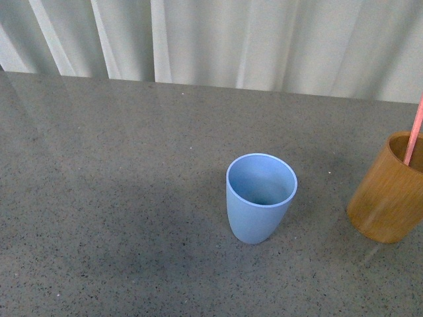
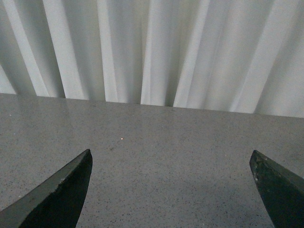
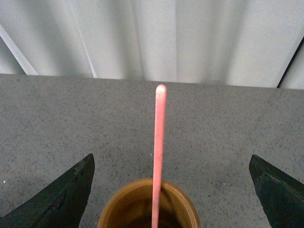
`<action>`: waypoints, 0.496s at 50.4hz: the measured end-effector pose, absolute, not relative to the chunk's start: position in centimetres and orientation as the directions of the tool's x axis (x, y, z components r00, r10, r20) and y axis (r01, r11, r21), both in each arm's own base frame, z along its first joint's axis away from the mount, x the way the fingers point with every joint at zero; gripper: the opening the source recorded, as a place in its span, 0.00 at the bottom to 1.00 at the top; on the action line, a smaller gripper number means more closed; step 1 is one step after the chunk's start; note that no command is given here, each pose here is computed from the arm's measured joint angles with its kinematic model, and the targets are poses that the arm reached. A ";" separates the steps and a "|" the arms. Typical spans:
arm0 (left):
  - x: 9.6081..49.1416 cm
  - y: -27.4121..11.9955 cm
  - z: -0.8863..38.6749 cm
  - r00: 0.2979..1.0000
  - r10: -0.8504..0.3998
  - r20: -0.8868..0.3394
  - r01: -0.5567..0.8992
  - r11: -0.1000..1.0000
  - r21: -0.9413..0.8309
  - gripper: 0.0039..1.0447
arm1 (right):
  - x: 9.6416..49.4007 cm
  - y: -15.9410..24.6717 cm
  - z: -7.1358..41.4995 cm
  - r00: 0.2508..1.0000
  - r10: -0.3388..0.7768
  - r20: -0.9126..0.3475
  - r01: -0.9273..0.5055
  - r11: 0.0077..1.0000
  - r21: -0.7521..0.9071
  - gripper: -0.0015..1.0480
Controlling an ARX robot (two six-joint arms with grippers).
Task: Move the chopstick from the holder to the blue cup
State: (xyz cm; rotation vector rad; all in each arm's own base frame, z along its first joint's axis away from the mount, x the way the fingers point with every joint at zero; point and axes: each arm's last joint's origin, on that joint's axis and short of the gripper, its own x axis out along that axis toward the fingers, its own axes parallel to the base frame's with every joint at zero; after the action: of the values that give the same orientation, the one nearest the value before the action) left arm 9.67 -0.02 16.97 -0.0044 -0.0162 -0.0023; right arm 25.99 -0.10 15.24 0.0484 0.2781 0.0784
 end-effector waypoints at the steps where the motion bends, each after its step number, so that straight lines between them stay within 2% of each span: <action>1: 9.7 0.0 17.0 1.000 -0.002 0.016 0.002 1.000 -0.004 0.94 | 26.1 -0.1 15.2 0.959 0.085 -0.271 -0.072 0.996 0.059 0.90; 25: 9.7 0.0 17.0 1.000 -0.002 0.016 0.002 1.000 -0.004 0.94 | 30.6 0.5 14.1 0.959 0.096 -0.266 -0.080 0.994 0.072 0.90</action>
State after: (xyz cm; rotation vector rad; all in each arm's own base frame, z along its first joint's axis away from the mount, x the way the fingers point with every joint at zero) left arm 9.67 -0.02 16.97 -0.0040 -0.0162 -0.0023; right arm 30.61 0.45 14.08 0.0612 0.2725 0.0891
